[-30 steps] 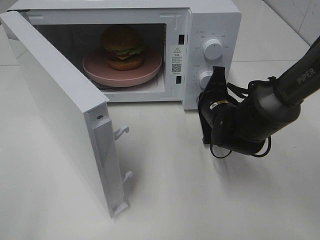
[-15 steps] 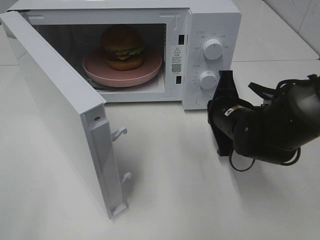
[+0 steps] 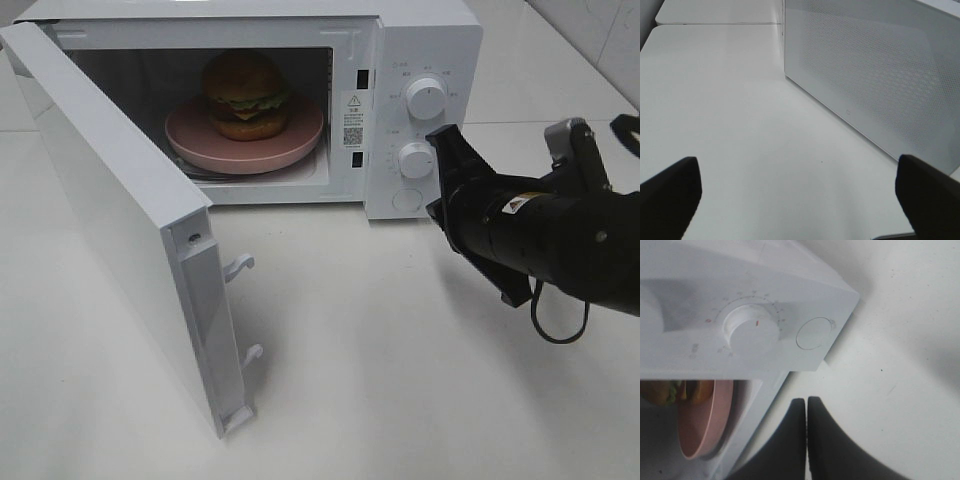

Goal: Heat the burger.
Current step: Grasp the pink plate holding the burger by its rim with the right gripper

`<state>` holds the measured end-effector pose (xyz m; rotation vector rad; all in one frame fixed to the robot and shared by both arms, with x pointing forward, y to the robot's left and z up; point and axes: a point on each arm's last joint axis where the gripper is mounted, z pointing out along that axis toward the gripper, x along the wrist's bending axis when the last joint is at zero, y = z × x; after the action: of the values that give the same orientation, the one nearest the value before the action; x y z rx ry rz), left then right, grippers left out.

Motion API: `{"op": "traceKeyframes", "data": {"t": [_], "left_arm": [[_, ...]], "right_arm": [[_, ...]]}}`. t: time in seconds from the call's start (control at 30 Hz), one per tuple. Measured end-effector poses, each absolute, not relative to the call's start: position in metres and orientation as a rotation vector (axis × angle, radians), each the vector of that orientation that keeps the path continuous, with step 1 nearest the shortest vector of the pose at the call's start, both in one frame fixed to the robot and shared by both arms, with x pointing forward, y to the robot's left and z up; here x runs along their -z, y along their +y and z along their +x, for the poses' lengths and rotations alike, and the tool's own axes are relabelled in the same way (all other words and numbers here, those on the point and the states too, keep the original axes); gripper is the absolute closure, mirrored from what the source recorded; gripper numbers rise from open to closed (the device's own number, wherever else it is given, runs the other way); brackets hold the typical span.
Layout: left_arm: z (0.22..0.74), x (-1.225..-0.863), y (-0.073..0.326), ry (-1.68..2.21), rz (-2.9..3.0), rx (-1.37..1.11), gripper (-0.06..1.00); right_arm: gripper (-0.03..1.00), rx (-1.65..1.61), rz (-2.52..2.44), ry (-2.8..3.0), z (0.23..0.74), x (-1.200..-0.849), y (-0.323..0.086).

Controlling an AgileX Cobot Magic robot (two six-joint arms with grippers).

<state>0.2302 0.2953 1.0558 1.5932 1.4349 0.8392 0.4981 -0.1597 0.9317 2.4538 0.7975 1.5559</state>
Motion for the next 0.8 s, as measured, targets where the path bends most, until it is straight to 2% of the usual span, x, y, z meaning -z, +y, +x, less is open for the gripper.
{"op": "traceKeyframes", "data": {"t": [0.23, 0.8], "left_arm": [[0.230, -1.056, 0.295, 1.435, 1.593, -0.839, -0.03], [0.230, -1.056, 0.295, 1.435, 1.593, -0.839, -0.03]], "right_arm": [[0.95, -1.426, 2.284, 1.228, 0.484, -0.950, -0.157], [0.95, -1.208, 1.954, 1.882, 0.459, -0.966, -0.151]]}}
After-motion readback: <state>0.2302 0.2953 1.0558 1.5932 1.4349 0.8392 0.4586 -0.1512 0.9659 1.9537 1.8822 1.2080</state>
